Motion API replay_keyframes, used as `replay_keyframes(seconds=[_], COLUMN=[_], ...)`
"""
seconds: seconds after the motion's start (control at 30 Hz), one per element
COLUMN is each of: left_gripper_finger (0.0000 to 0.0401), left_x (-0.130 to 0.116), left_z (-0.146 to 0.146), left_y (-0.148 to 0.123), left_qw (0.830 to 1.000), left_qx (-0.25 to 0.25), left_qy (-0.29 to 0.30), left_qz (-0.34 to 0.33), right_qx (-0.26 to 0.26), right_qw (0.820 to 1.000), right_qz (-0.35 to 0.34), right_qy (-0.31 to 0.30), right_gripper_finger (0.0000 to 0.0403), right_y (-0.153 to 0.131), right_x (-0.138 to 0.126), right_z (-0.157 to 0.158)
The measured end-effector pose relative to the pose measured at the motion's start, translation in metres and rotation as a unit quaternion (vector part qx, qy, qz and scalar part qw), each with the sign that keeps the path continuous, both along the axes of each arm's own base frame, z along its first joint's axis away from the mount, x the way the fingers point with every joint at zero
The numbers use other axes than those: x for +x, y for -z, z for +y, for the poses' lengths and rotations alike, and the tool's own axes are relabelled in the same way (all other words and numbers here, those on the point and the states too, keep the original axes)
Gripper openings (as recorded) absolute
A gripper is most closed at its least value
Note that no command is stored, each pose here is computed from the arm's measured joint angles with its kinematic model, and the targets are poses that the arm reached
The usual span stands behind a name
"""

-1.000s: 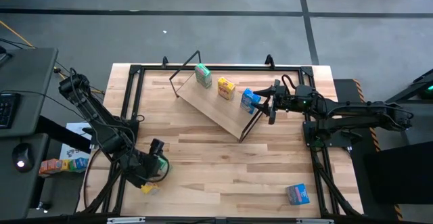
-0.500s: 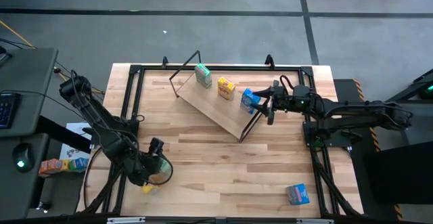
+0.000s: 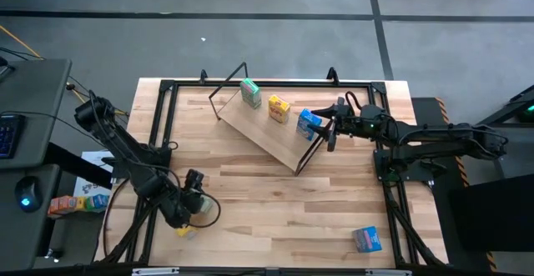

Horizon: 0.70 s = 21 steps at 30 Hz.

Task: Stack cereal on shelf
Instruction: Put the green cereal box on the shelf aligned with the other green cereal box

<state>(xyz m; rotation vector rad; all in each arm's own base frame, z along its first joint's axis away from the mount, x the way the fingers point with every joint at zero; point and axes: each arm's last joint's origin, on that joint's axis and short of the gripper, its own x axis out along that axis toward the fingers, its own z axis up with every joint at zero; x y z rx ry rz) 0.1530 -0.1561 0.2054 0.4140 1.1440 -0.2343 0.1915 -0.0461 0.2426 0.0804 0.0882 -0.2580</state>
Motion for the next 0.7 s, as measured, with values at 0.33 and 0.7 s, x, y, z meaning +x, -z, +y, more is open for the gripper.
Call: replay_keyframes(seconds=[0.33,0.7], left_gripper_finger=[0.0149,0.0121], left_x=[0.005,0.031], left_z=[0.008,0.053], left_y=[-0.002,-0.062], left_qw=[0.999,0.976], left_qx=[0.014,0.188], left_qy=[0.04,0.047], left_qz=[0.006,-0.098], right_qx=[0.0,-0.004], right_qw=[1.0,1.0], right_qz=[0.0,0.001], right_qy=[-0.002,-0.002], right_gripper_finger=[0.024,0.024], right_y=[0.0,0.0], right_x=[0.0,0.0], right_z=[0.0,0.0])
